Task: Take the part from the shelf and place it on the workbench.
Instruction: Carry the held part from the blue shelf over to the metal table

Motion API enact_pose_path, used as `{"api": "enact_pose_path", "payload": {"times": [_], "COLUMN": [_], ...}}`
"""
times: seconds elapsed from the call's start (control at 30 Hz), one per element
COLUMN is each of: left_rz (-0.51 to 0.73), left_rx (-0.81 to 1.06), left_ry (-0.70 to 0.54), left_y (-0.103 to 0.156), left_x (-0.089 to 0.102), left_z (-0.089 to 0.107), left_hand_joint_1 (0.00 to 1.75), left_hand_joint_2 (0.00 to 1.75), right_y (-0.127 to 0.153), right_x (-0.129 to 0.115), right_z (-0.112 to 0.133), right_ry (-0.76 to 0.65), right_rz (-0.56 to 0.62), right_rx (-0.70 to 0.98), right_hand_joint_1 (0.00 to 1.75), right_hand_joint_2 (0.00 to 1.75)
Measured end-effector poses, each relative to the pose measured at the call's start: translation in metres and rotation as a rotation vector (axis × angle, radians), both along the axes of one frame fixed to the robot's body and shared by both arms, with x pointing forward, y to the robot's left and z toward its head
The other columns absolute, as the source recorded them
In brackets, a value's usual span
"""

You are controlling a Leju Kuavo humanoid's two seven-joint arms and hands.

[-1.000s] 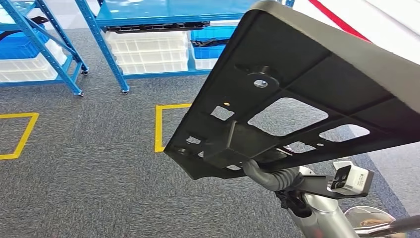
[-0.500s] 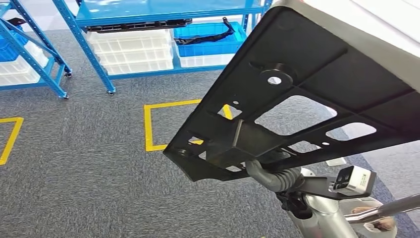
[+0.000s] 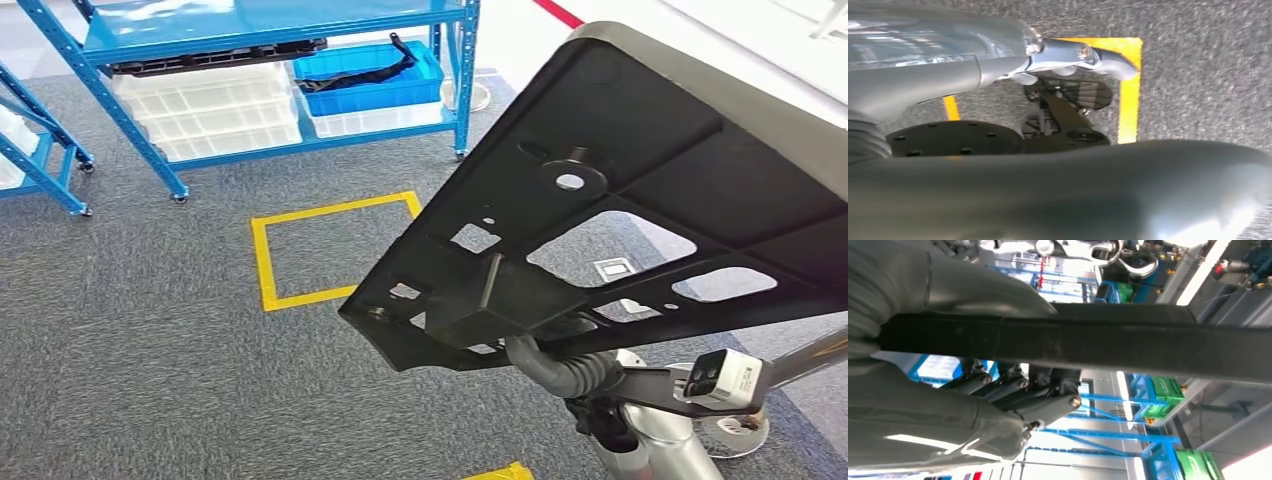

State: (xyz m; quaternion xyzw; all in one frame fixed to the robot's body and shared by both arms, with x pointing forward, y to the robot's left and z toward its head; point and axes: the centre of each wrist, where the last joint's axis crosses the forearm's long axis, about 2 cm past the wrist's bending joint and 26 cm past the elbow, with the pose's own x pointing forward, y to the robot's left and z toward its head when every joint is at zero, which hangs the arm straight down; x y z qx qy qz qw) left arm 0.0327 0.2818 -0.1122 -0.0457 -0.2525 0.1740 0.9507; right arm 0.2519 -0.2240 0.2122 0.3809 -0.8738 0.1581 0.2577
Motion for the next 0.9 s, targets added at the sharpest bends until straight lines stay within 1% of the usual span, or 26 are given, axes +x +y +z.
{"api": "enact_pose_path", "payload": {"times": [0.33, 0.57, 0.73, 0.9], "left_rz": [-0.002, 0.001, 0.008, 0.015], "left_rx": [-0.006, -0.012, -0.016, -0.022], "left_ry": [-0.010, -0.015, 0.002, -0.002], "left_y": [0.000, 0.001, 0.000, -0.003], "left_x": [-0.001, 0.002, -0.001, 0.003], "left_z": [0.000, 0.000, 0.000, 0.000], "left_hand_joint_1": [0.00, 0.00, 0.00, 0.00], "left_hand_joint_2": [0.00, 0.00, 0.00, 0.00], "right_y": [0.000, 0.001, 0.002, 0.002], "right_x": [0.000, 0.004, 0.007, 0.012], "right_z": [0.002, 0.008, 0.011, 0.018], "right_ry": [-0.008, -0.022, -0.024, -0.041], "right_rz": [0.010, 0.011, 0.017, 0.021], "right_rx": [0.000, -0.001, -0.007, -0.009], "right_hand_joint_1": [1.75, 1.75, 1.75, 1.75], "right_hand_joint_2": [1.75, 1.75, 1.75, 1.75]}}
